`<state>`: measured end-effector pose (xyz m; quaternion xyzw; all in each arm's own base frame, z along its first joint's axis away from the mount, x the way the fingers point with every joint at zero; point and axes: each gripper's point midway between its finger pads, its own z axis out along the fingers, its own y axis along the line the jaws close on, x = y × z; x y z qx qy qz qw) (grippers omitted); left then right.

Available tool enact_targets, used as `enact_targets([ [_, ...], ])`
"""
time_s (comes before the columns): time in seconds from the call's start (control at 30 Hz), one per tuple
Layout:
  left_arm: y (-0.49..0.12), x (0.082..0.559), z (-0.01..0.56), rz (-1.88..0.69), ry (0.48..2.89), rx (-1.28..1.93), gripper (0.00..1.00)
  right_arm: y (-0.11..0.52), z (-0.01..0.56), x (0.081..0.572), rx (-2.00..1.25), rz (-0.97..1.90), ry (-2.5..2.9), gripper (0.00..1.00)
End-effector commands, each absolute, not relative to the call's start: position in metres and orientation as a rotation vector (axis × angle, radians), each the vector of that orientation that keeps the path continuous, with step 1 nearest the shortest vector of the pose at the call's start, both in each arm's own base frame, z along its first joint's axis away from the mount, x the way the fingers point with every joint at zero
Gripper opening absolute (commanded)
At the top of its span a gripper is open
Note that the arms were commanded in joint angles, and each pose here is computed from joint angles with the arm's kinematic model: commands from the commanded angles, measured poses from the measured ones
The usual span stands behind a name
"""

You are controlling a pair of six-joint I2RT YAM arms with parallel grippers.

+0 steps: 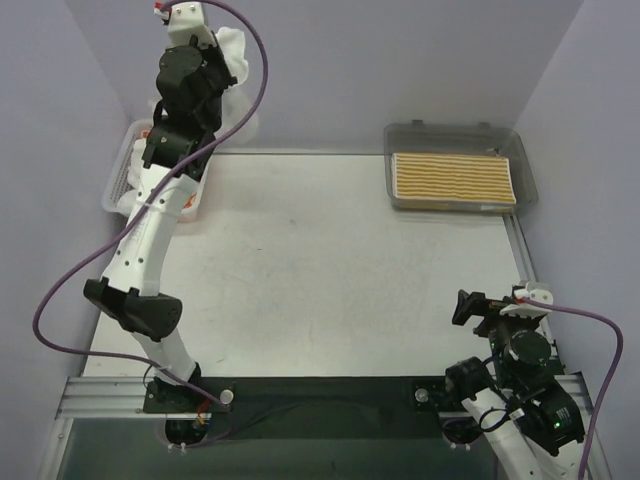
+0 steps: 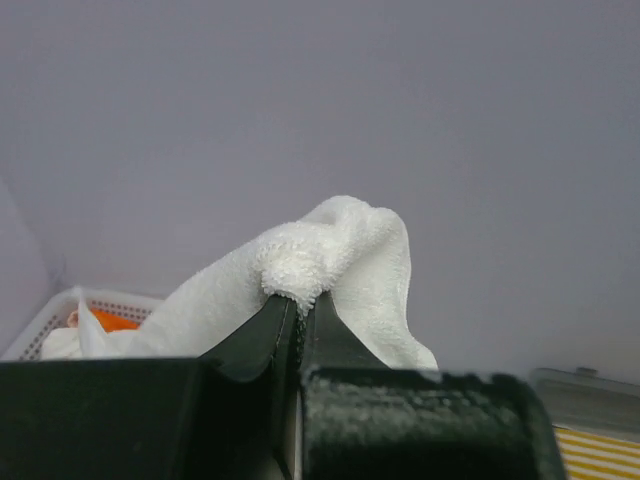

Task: Fold and stack the towels
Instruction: Move the towel to the center of the board

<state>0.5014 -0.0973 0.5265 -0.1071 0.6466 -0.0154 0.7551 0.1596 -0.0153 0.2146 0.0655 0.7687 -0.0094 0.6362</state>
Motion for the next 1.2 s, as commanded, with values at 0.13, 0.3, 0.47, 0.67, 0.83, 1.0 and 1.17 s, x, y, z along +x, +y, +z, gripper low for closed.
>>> enact_targets([
  [0.13,-0.158,0.438,0.504,-0.229,1.506,-0.09,0.0,-0.006,0.257,0.158,0.121,0.048,1.715,1.0],
  [0.3,-0.226,0.382,0.38,-0.495,1.738,0.002,0.0,0.031,0.271,0.158,-0.024,0.212,1.804,1.0],
  [0.47,-0.263,0.265,0.211,-0.672,2.116,0.092,0.0,0.066,0.27,0.163,-0.089,0.375,1.915,1.0],
  [0.67,-0.234,0.17,0.138,-0.788,2.335,0.08,0.0,0.1,0.234,0.176,-0.09,0.504,2.139,1.0],
  [0.83,-0.25,0.119,0.146,-1.056,2.369,0.199,0.03,0.115,0.197,0.196,0.003,0.518,2.306,1.0],
  [1.0,-0.262,0.103,0.16,-1.129,2.352,0.372,0.02,0.127,0.173,0.229,0.038,0.485,2.368,0.98],
  [1.17,-0.256,0.133,0.185,-0.989,2.266,0.316,0.0,0.136,0.156,0.255,0.053,0.464,2.401,0.92],
])
